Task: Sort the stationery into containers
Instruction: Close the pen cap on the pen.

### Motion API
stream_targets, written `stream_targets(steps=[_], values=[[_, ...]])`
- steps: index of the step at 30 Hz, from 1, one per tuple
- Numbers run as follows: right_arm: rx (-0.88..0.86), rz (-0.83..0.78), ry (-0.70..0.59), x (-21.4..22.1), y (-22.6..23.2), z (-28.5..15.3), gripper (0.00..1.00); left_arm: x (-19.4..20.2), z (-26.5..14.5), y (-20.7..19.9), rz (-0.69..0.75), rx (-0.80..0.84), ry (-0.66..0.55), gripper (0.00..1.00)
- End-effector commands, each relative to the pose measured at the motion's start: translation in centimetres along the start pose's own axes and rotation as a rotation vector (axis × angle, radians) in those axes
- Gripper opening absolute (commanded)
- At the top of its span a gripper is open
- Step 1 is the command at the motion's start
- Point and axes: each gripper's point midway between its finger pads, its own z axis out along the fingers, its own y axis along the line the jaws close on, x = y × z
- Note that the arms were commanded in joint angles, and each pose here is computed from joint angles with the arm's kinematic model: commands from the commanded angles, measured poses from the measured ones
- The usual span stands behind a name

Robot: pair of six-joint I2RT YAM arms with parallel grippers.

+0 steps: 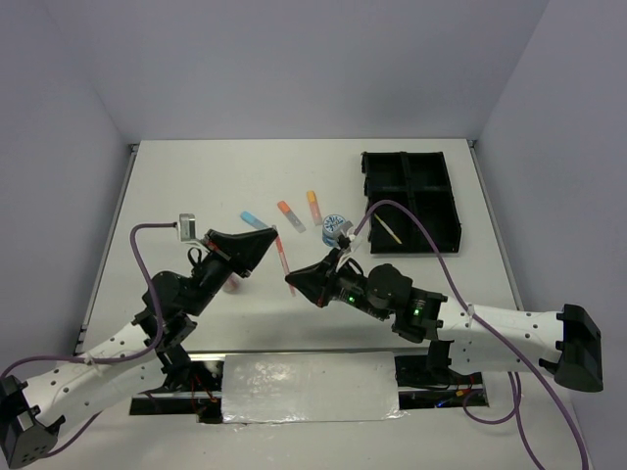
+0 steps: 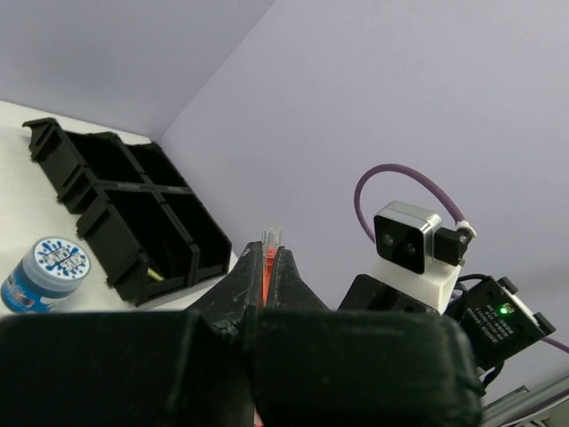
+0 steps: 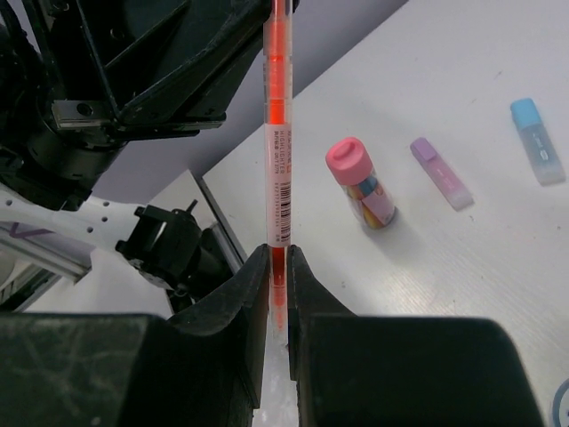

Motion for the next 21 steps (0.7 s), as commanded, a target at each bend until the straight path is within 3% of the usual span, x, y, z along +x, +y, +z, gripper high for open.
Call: stream_targets(steps=[1,8,21], values=[[-0.075,0.005,-0.269,-7.6,2.8,-0.1,0.00,0.4,-0.5,-0.6,-0.013,0.039,0.019,0.00],[-0.123,-0.049,-0.338,-9.7,4.0,-0.1,0.00,0.7,-0.3,-0.8,0.001,0.050,0.040,0.00],[-0.100,-0.186,-0.324,-12.6,4.1,-1.1,0.00,3.2,-0.5,-0.2,0.111,0.066,0.162,0.00]])
